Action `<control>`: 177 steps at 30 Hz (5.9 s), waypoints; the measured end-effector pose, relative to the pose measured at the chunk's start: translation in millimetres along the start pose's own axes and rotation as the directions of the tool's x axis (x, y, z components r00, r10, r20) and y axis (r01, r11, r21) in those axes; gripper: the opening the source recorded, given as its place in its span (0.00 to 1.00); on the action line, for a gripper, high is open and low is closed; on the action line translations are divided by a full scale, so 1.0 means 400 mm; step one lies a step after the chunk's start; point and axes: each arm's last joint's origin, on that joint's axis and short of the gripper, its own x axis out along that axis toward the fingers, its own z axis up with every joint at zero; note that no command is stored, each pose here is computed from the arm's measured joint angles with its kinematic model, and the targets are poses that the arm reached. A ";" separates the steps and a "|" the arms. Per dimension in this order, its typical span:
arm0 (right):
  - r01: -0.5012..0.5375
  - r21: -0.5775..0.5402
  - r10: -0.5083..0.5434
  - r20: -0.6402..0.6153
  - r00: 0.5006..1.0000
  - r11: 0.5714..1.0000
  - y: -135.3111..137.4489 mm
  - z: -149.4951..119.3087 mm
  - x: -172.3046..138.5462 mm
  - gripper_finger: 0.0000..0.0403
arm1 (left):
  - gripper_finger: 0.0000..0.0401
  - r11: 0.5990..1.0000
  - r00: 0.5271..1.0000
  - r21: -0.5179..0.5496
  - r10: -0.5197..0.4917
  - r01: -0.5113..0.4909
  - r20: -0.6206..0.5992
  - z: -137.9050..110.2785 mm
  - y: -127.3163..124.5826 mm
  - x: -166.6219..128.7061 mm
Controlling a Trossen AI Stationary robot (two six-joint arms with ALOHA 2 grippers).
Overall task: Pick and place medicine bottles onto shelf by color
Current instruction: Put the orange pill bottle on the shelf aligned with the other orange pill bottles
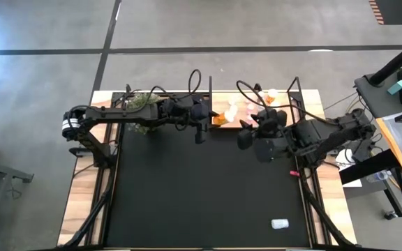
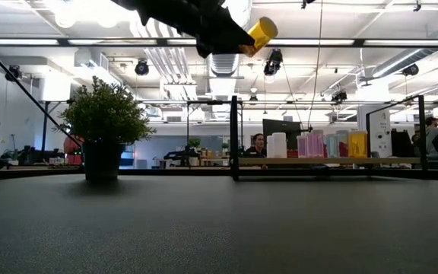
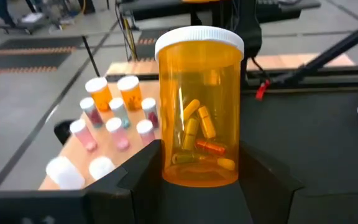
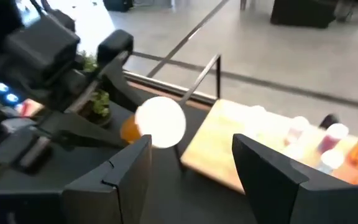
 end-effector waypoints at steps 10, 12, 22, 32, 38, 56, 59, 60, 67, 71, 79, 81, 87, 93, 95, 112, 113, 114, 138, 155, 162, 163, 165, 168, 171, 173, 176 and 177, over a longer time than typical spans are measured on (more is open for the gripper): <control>0.063 -0.079 -0.064 -0.012 0.998 0.995 -0.004 0.044 0.080 0.53 | 0.43 0.999 0.996 -0.002 0.036 -0.036 0.076 0.019 0.005 -0.001; -0.004 -0.073 -0.002 -0.075 0.997 0.997 -0.010 0.070 0.084 0.53 | 0.43 0.999 0.996 -0.003 0.048 -0.048 0.076 0.019 0.005 -0.001; -0.166 -0.086 0.147 -0.194 0.970 0.982 -0.044 0.147 0.094 0.53 | 0.43 0.998 0.996 -0.006 0.061 -0.061 0.071 0.019 0.005 -0.001; -0.177 -0.050 0.165 -0.184 0.969 0.983 -0.041 0.157 0.101 0.45 | 0.43 0.998 0.996 -0.006 0.059 -0.059 0.063 0.016 0.004 0.000; -0.201 -0.003 0.197 -0.192 0.961 0.979 -0.045 0.176 0.090 0.41 | 0.43 0.998 0.996 -0.006 0.056 -0.055 0.063 0.016 0.004 0.000; -0.241 0.117 0.266 -0.338 0.902 0.964 -0.061 0.196 0.180 0.76 | 0.43 0.998 0.996 -0.005 0.055 -0.055 0.072 0.018 0.004 0.000; -0.250 0.087 0.264 -0.365 0.893 0.964 -0.049 0.186 0.198 0.76 | 0.43 0.998 0.996 -0.005 0.055 -0.055 0.071 0.017 0.004 0.000; -0.250 0.079 0.261 -0.369 0.892 0.965 -0.047 0.183 0.203 0.77 | 0.43 0.998 0.996 -0.005 0.055 -0.055 0.072 0.018 0.004 0.000; -0.247 0.049 0.246 -0.386 0.889 0.968 -0.034 0.172 0.224 0.77 | 0.43 0.998 0.996 -0.005 0.055 -0.055 0.072 0.018 0.004 0.000; -0.247 0.050 0.247 -0.386 0.889 0.968 -0.032 0.172 0.226 0.76 | 0.43 0.998 0.996 -0.005 0.056 -0.055 0.071 0.018 0.004 0.000; -0.246 0.052 0.247 -0.379 0.892 0.968 -0.032 0.173 0.226 0.59 | 0.43 0.999 0.996 -0.005 0.054 -0.054 0.071 0.018 0.004 0.000; -0.245 0.052 0.246 -0.380 0.892 0.968 -0.032 0.173 0.226 0.53 | 0.43 0.999 0.996 -0.005 0.053 -0.053 0.070 0.017 0.003 0.000; -0.245 0.053 0.247 -0.378 0.892 0.968 -0.032 0.173 0.226 0.45 | 0.43 0.999 0.996 -0.005 0.054 -0.054 0.070 0.017 0.003 0.000; -0.247 0.054 0.249 -0.379 0.891 0.968 -0.032 0.173 0.226 0.49 | 0.43 0.999 0.996 -0.005 0.054 -0.054 0.071 0.018 0.004 0.000; -0.248 0.054 0.249 -0.379 0.891 0.967 -0.032 0.173 0.226 0.50 | 0.43 0.999 0.996 -0.005 0.054 -0.054 0.071 0.018 0.004 0.000; -0.254 0.059 0.257 -0.378 0.889 0.965 -0.042 0.179 0.210 0.48 | 0.51 0.998 0.994 -0.002 0.067 -0.067 0.084 0.026 0.005 -0.002; -0.254 0.058 0.257 -0.378 0.889 0.965 -0.042 0.179 0.210 0.48 | 0.53 0.998 0.994 -0.002 0.068 -0.068 0.084 0.027 0.005 -0.002; -0.254 0.058 0.257 -0.380 0.889 0.965 -0.043 0.179 0.210 0.48 | 0.55 0.998 0.994 -0.002 0.068 -0.068 0.084 0.027 0.006 -0.002; 0.048 -0.084 -0.091 -0.628 0.773 0.995 -0.177 0.138 0.139 0.48 | 0.69 0.997 0.994 -0.004 0.075 -0.075 0.078 0.025 0.007 -0.002; 0.221 -0.136 -0.251 -0.705 0.664 0.966 -0.265 0.033 0.174 0.48 | 0.69 0.997 0.994 -0.007 0.074 -0.073 0.076 0.023 0.006 -0.001; 0.333 -0.232 -0.392 -0.721 0.571 0.914 -0.320 -0.033 0.237 0.48 | 0.69 0.997 0.994 -0.007 0.073 -0.073 0.076 0.023 0.006 -0.001; 0.340 -0.243 -0.403 -0.724 0.560 0.908 -0.329 -0.042 0.247 0.48 | 0.69 0.997 0.994 -0.006 0.073 -0.073 0.076 0.023 0.006 -0.001; 0.356 -0.254 -0.420 -0.731 0.537 0.899 -0.346 -0.061 0.266 0.48 | 0.69 0.997 0.994 -0.006 0.073 -0.073 0.076 0.023 0.006 -0.001; 0.371 -0.251 -0.425 -0.737 0.526 0.894 -0.373 -0.082 0.291 0.48 | 0.69 0.997 0.994 -0.007 0.073 -0.072 0.076 0.023 0.006 -0.001; 0.382 -0.209 -0.404 -0.727 0.555 0.900 -0.394 -0.097 0.318 0.48 | 0.69 0.997 0.994 -0.006 0.073 -0.072 0.076 0.022 0.006 -0.001; 0.384 -0.177 -0.387 -0.714 0.583 0.906 -0.405 -0.104 0.334 0.48 | 0.69 0.997 0.995 -0.006 0.073 -0.072 0.075 0.022 0.006 -0.001; 0.402 -0.148 -0.381 -0.707 0.596 0.904 -0.427 -0.117 0.357 0.48 | 0.69 0.997 0.995 -0.006 0.072 -0.072 0.075 0.022 0.006 -0.001; 0.407 -0.141 -0.380 -0.705 0.598 0.903 -0.433 -0.122 0.364 0.48 | 0.69 0.997 0.995 -0.006 0.072 -0.072 0.076 0.022 0.006 -0.001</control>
